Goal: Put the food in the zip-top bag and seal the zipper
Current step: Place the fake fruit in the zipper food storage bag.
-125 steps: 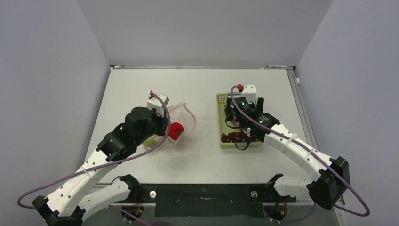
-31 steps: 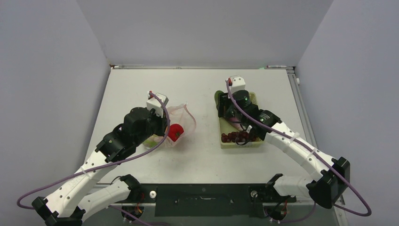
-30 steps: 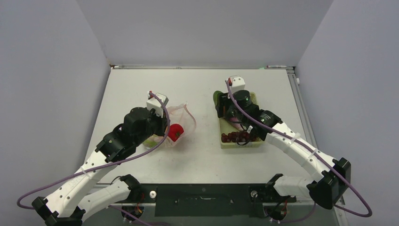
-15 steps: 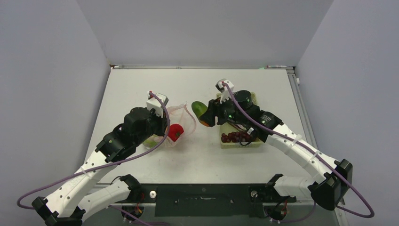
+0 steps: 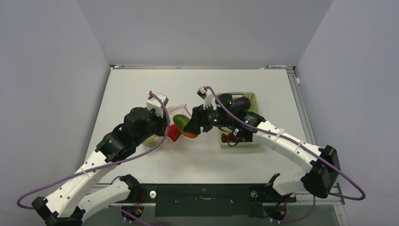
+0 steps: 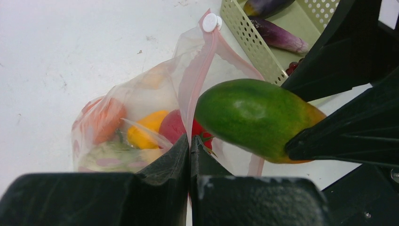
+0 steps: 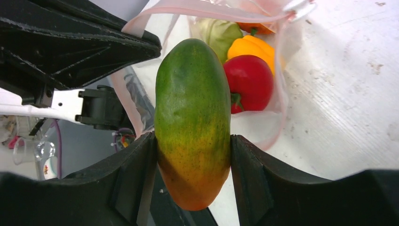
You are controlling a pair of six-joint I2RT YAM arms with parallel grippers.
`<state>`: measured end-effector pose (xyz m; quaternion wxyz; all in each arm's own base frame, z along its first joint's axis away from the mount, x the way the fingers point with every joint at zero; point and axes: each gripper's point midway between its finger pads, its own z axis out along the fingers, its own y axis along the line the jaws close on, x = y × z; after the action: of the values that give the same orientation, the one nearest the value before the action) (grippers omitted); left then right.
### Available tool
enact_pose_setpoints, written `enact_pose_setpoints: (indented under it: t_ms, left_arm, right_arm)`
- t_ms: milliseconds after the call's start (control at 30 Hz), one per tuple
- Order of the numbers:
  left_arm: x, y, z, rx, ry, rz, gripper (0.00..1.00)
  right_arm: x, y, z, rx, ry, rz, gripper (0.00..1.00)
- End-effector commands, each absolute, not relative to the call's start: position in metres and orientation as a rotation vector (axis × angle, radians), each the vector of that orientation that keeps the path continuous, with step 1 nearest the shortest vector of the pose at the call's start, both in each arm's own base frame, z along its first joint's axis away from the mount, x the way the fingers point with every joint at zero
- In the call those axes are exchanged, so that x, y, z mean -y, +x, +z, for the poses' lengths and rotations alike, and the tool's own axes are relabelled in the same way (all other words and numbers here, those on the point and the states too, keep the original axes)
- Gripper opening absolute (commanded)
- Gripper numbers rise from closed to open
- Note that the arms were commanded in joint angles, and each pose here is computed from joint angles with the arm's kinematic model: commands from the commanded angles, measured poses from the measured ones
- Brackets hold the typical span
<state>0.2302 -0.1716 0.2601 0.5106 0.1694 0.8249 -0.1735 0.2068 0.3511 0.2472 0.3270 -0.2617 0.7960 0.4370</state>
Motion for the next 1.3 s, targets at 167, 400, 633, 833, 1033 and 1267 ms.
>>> enact_pose_setpoints:
  t_ms: [167, 400, 633, 833, 1033, 1267]
  left_arm:
    - [0.175, 0.231, 0.279, -1.923, 0.391, -0.464, 0.00]
    - [0.176, 0.230, 0.278, -1.925, 0.396, -0.468, 0.00]
    - [0.176, 0.230, 0.277, -1.927, 0.398, -0.468, 0.00]
    - [0.176, 0.230, 0.278, -1.927, 0.397, -0.468, 0.00]
    - [0.175, 0.230, 0.278, -1.925, 0.396, -0.466, 0.00]
    - [0.175, 0.229, 0.279, -1.921, 0.394, -0.468, 0.00]
  right_arm:
    - [-0.391, 0.215, 0.278, -2.038, -0.533, 1.246, 0.34]
    - [-0.399, 0.232, 0.273, -2.069, -0.357, 1.208, 0.33]
    - [-0.414, 0.233, 0.270, -2.072, -0.278, 1.153, 0.37]
    - [-0.431, 0.232, 0.263, -2.069, -0.224, 1.137, 0.39]
    - [-0.438, 0.233, 0.259, -2.058, -0.164, 1.150, 0.46]
    - [-0.446, 0.234, 0.258, -2.039, -0.141, 1.165, 0.67]
